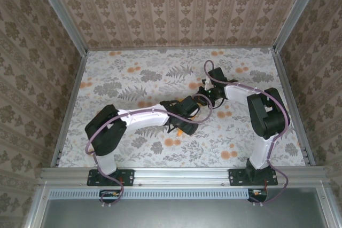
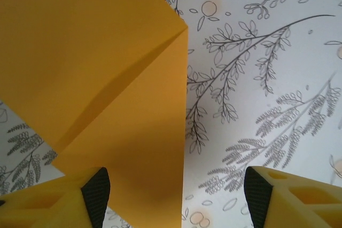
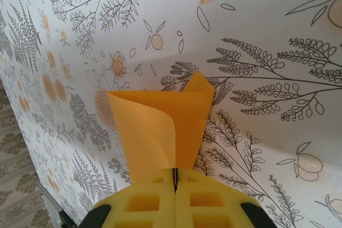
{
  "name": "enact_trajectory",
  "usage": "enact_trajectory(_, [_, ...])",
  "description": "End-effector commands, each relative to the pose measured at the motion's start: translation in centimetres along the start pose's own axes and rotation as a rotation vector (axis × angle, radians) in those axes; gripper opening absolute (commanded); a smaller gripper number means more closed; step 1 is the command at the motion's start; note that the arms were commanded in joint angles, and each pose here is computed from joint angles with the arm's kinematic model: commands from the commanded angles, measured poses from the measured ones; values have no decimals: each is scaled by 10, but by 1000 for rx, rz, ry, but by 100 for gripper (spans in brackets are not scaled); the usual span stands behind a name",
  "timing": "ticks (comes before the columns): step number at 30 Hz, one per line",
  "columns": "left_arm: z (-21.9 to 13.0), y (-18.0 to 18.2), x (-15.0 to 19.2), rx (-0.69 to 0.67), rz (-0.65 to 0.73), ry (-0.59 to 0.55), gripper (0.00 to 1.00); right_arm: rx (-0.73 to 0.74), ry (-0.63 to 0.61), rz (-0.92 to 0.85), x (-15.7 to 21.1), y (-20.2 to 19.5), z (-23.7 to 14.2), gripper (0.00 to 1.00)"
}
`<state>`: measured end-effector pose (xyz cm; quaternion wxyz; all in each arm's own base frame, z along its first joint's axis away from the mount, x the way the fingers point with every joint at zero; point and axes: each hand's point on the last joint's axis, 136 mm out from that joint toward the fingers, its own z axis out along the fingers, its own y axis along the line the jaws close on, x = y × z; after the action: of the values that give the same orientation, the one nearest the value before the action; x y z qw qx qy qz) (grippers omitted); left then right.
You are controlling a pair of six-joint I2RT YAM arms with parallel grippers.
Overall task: Fold a paper plane with a square sheet of paper (fold left side to right side)
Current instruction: Fold the wing for the fifth time at the center of the table.
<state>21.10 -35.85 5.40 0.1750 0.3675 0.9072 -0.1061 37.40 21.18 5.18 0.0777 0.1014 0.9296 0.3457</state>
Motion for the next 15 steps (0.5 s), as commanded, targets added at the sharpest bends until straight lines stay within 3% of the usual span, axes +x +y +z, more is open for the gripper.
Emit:
enact_trajectory(1, [-1, 8, -1, -100, 21, 28, 69, 19, 10, 18, 0, -1, 3, 0])
enact_trajectory(8, [7, 8, 1, -181, 76, 65, 59, 18, 10, 17, 0, 0, 3, 0])
enact_trajectory(15, [9, 9, 2, -205, 89, 75, 41, 22, 18, 19, 1, -2, 5, 0])
